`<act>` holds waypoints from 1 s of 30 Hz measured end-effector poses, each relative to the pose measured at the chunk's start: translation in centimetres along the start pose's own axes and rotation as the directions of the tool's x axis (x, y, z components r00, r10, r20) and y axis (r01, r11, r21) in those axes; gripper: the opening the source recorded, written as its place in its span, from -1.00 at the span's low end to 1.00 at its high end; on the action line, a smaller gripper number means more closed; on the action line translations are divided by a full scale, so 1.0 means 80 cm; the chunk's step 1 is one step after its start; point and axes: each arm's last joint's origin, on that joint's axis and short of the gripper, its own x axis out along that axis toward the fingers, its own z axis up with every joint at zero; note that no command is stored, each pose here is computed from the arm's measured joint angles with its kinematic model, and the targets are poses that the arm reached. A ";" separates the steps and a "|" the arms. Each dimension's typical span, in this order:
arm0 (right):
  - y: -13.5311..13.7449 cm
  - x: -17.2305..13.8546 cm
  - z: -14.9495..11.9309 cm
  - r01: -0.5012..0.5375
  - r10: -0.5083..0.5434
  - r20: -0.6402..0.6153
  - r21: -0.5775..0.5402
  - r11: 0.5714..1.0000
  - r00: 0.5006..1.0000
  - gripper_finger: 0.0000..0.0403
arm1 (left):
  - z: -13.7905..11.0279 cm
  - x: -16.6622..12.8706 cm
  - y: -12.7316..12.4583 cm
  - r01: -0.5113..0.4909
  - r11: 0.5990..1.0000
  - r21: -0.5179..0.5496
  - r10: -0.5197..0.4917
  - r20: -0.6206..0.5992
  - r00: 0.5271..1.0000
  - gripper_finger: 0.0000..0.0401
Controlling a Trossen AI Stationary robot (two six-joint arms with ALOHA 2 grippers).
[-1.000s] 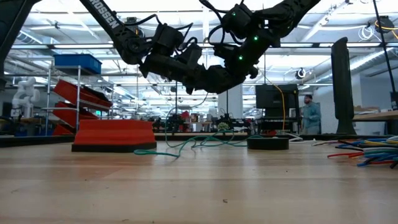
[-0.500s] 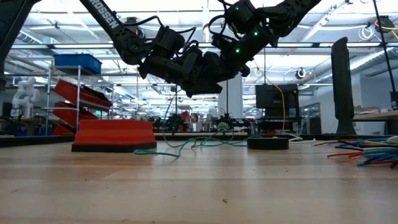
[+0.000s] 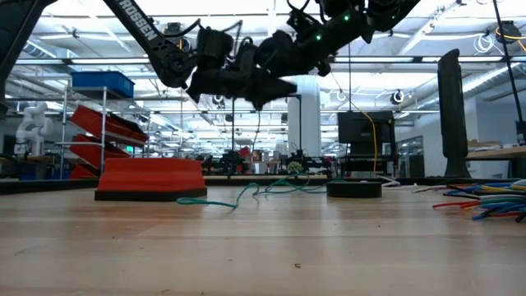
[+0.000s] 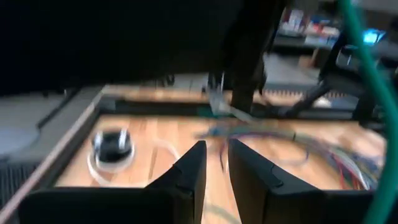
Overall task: Coiling cords
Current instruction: Coil the green wire cable on the spool
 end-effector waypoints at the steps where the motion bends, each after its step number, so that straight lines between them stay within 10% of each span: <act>1: 0.000 0.000 0.002 -0.003 0.003 0.015 0.007 1.000 1.000 -1.00 | 0.004 0.001 -0.001 0.006 1.000 0.014 -0.007 0.031 1.000 -0.63; 30: 0.000 -0.007 0.047 -0.274 0.189 0.405 0.162 0.948 0.895 -1.00 | 0.035 0.010 -0.018 -0.133 0.987 0.094 0.104 0.260 0.960 -0.64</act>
